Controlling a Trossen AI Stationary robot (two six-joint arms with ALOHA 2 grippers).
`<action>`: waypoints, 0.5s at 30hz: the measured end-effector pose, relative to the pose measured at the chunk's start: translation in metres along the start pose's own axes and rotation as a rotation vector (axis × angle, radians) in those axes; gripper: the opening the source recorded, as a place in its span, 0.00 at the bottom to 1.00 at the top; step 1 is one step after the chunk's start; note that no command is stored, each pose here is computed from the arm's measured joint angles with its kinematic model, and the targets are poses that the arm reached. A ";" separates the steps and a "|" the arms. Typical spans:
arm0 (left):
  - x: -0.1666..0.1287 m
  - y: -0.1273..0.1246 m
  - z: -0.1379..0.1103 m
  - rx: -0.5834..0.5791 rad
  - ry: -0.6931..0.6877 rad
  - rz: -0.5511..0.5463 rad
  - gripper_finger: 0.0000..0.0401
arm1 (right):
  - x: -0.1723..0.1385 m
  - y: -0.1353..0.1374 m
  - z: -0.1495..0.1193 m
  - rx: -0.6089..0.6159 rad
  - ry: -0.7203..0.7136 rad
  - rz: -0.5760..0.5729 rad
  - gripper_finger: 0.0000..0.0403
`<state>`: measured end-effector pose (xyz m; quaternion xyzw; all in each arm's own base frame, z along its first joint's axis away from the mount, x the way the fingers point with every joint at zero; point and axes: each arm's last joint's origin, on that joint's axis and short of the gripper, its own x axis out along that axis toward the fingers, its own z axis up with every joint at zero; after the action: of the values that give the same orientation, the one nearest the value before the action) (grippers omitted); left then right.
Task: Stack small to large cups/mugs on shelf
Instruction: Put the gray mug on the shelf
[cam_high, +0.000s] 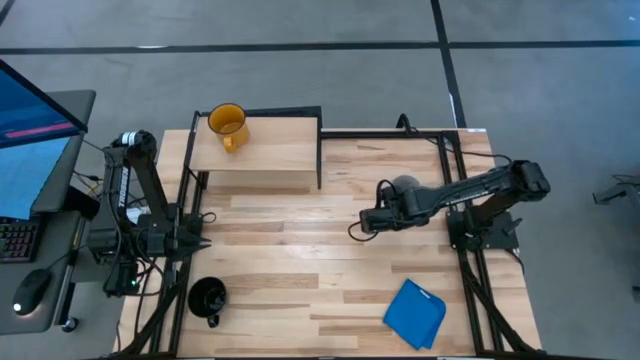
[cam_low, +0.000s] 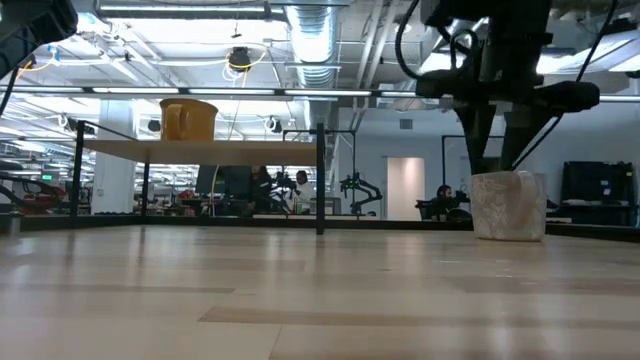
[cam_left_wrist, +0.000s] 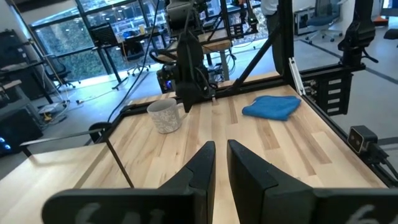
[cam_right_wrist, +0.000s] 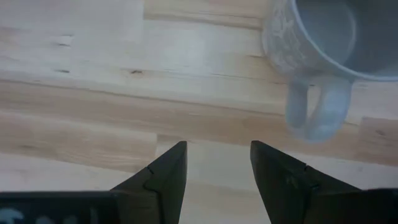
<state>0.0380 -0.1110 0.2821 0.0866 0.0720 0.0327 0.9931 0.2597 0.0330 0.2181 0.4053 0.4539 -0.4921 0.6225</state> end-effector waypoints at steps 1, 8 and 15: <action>0.000 0.000 0.000 0.000 0.002 -0.001 0.08 | 0.000 -0.001 -0.001 -0.006 0.001 -0.006 0.50; 0.000 0.000 0.000 -0.019 0.016 -0.003 0.08 | -0.010 -0.008 -0.010 -0.008 0.062 -0.009 0.50; 0.000 0.000 0.000 -0.018 0.016 -0.003 0.08 | -0.014 -0.021 -0.012 0.059 0.075 -0.133 0.50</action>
<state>0.0380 -0.1109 0.2816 0.0773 0.0800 0.0324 0.9933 0.2353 0.0436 0.2270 0.4107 0.4880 -0.5298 0.5589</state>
